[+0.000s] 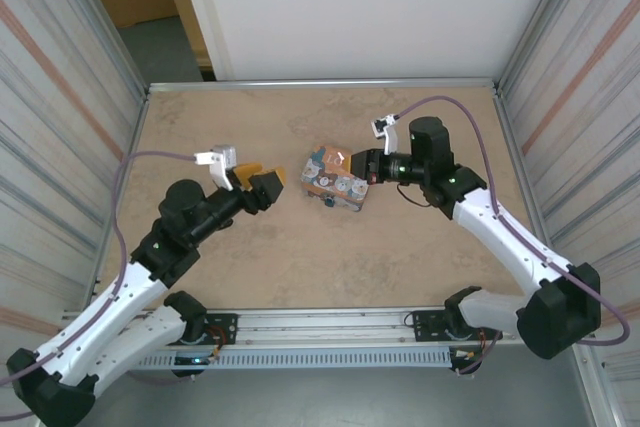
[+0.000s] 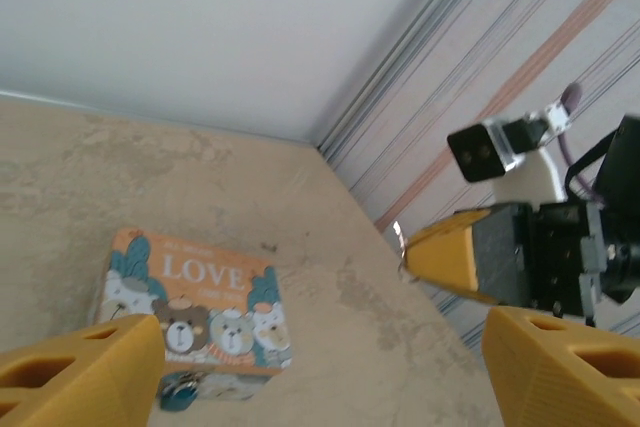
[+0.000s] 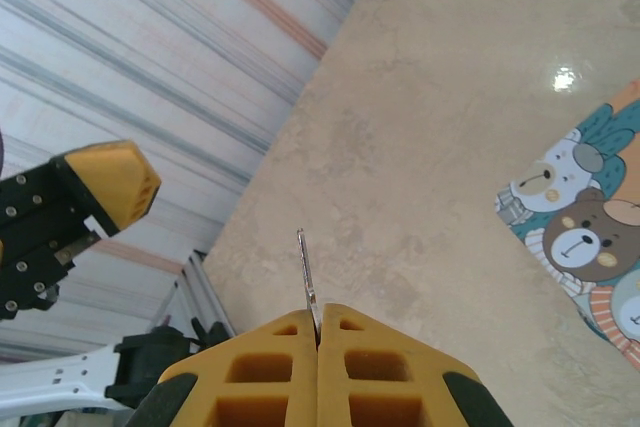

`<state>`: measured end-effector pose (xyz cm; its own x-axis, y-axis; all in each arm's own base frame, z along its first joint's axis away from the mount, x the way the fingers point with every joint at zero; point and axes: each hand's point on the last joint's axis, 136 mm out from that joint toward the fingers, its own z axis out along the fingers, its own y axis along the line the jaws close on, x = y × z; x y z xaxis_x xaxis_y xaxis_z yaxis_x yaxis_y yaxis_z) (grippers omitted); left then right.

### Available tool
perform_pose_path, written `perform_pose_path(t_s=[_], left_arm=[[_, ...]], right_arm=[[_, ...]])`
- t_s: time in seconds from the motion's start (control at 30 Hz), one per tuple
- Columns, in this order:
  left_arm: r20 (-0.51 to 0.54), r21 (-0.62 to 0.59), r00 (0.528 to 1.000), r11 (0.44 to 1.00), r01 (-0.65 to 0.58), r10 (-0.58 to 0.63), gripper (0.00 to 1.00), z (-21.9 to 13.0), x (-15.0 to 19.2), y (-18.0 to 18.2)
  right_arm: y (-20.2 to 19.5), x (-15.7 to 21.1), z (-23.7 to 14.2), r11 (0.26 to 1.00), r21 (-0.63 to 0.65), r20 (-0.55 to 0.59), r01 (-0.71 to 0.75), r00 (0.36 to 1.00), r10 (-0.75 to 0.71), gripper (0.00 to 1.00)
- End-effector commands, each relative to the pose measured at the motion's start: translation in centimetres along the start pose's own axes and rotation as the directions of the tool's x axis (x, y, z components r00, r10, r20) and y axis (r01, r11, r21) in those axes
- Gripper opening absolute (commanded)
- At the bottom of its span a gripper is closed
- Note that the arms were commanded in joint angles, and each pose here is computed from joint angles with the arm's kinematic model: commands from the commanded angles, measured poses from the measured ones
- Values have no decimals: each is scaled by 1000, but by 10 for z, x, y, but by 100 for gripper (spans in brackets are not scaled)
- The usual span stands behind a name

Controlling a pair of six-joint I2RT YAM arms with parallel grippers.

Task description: Unlock the padlock with the key

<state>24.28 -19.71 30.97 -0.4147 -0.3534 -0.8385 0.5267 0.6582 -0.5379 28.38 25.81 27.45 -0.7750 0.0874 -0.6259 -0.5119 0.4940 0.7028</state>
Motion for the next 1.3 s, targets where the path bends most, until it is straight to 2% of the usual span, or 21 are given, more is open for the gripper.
perform_pose_path(t_s=[0.0, 0.53, 1.27], left_arm=[[-54, -32, 996, 997, -71, 69, 83, -2, 20, 14], [-242, -24, 968, 997, -70, 62, 82, 15, 93, 42], [-381, -48, 923, 996, -71, 47, 78, 26, 143, 66]], right_arm=[[-9, 5, 6, 1000, -15, -37, -2, 999, 1, 0], [-75, 28, 39, 984, 29, -99, -177, 979, 179, 0], [-120, 62, 71, 956, 43, -170, -291, 940, 294, 0]])
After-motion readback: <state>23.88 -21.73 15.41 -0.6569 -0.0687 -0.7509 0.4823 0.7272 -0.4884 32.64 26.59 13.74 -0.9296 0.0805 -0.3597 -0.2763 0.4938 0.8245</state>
